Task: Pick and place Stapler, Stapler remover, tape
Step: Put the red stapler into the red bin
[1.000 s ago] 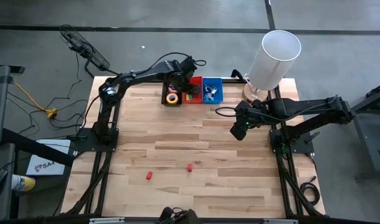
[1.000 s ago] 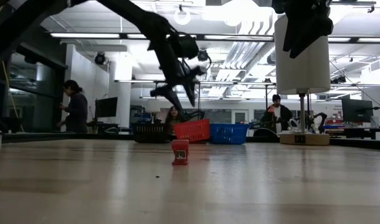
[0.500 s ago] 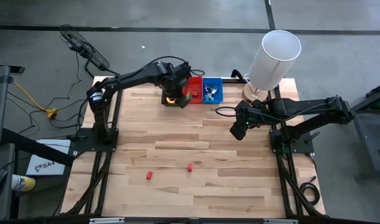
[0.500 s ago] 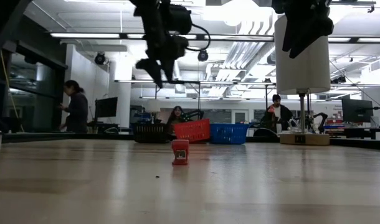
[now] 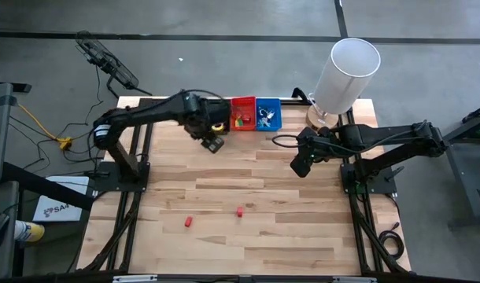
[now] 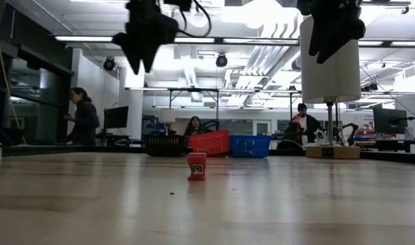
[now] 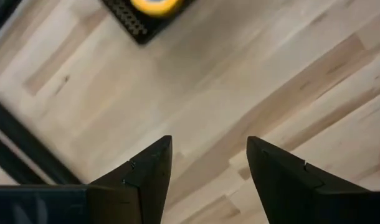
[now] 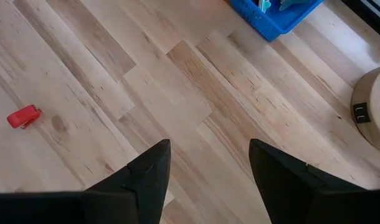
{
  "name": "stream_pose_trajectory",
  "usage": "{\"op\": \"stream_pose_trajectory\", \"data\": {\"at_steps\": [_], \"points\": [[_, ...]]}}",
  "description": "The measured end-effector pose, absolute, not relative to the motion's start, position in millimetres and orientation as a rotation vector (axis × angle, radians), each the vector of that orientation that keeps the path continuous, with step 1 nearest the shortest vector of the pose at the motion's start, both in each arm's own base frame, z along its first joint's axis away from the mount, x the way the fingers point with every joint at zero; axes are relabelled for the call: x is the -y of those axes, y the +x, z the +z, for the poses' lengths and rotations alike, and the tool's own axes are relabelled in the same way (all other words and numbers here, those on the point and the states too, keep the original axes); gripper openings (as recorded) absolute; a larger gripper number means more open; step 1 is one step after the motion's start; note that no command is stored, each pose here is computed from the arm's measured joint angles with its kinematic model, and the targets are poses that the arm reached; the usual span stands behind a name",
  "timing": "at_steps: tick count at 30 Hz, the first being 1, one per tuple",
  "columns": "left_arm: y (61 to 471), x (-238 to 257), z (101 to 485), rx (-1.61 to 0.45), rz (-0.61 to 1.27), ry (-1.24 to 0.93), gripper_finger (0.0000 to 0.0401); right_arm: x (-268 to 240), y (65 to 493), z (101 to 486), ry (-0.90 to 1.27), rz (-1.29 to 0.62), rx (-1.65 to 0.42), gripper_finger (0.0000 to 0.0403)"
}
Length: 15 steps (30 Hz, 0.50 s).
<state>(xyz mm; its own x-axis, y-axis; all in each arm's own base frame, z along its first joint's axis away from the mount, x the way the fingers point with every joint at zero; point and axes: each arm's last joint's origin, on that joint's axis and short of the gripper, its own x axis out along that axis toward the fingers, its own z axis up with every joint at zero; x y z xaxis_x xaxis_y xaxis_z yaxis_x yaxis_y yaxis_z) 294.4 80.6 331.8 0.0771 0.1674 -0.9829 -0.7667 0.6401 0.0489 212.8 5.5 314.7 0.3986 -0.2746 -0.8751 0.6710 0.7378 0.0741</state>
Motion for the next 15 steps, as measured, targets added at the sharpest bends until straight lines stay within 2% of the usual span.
{"op": "stream_pose_trajectory", "data": {"at_steps": [8,15], "points": [[261.7,-32.6,315.6,-1.309,0.834,-0.663,0.0201,-5.4,212.9,314.7,0.452,-0.629,-0.989,0.0208],[248.0,2.6,293.1,-1.372,0.824,-0.744,0.0201,-5.5,213.1,314.8,0.446,-0.623,-0.989,0.0208]]}}
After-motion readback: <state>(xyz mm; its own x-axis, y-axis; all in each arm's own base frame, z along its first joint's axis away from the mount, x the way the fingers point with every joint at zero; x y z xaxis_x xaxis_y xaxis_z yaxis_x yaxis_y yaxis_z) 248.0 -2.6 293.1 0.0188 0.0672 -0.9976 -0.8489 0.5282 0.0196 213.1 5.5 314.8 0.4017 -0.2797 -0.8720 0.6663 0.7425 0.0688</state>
